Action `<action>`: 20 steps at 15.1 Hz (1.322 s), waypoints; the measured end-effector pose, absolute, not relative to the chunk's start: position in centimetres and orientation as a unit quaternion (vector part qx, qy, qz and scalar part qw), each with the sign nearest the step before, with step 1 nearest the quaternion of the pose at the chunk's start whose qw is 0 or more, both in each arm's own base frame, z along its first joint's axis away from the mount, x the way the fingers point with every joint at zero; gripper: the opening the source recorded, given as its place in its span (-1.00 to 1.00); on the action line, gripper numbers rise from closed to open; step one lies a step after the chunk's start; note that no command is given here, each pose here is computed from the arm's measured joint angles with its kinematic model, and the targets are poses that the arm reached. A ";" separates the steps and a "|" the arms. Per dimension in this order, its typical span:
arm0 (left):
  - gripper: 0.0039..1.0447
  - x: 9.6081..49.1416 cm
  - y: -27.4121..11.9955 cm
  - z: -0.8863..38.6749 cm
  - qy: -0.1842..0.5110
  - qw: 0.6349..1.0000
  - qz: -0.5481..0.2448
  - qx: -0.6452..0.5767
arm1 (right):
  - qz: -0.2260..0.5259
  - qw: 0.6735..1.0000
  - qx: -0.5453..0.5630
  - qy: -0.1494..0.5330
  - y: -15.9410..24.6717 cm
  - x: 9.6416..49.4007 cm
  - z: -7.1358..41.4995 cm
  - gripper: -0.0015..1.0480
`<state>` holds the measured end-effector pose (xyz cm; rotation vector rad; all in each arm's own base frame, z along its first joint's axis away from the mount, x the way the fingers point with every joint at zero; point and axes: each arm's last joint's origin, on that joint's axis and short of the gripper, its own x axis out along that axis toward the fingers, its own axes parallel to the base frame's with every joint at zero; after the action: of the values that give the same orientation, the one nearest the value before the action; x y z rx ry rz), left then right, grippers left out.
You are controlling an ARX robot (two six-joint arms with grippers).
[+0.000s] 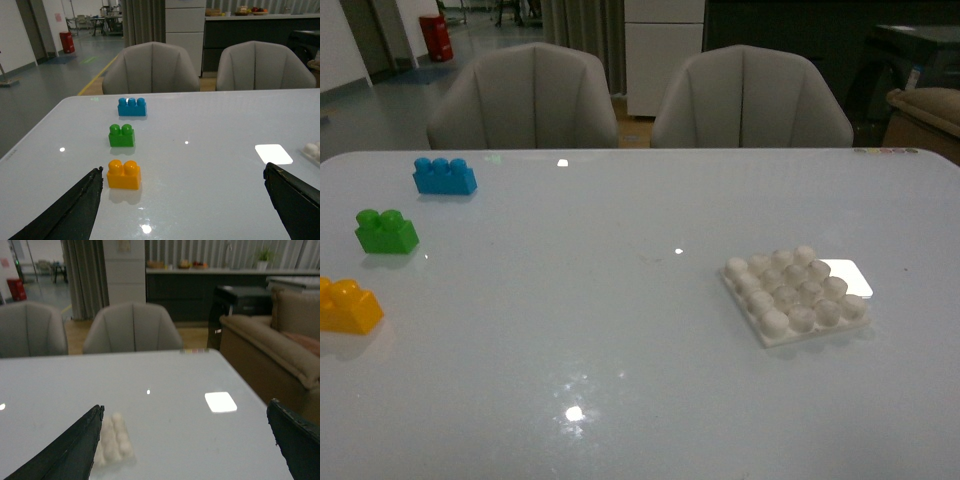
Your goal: Insert yellow block into base center
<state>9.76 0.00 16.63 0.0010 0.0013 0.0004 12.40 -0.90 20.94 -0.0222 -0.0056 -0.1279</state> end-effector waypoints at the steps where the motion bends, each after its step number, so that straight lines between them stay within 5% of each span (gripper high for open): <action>1: 0.88 9.8 0.0 16.6 0.001 1.000 0.000 0.000 | -0.065 0.997 -0.012 -0.029 -1.3 13.8 23.0 0.88; 4: 0.88 9.8 0.0 16.6 0.001 1.000 0.000 0.001 | -0.055 0.998 -0.012 0.011 -2.4 23.6 26.0 0.88; 6: 0.88 9.8 0.0 16.6 0.001 1.000 0.000 0.000 | -0.044 0.988 -0.017 0.149 -3.7 33.2 22.3 0.88; 8: 0.88 9.8 0.0 16.6 0.001 1.000 0.000 0.000 | -0.019 0.962 -0.031 0.271 -3.7 37.4 16.3 0.88; 12: 0.88 9.8 0.0 16.6 0.001 1.000 0.000 0.000 | 0.059 0.917 -0.059 0.390 -0.8 40.7 8.8 0.88; 20: 0.88 9.8 0.0 16.6 0.001 1.000 0.000 0.000 | 0.124 0.902 -0.032 0.412 1.4 44.0 6.8 0.88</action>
<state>9.76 0.00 16.63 0.0010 0.0013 0.0004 43.98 1.40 6.81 -0.0653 0.8526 0.2556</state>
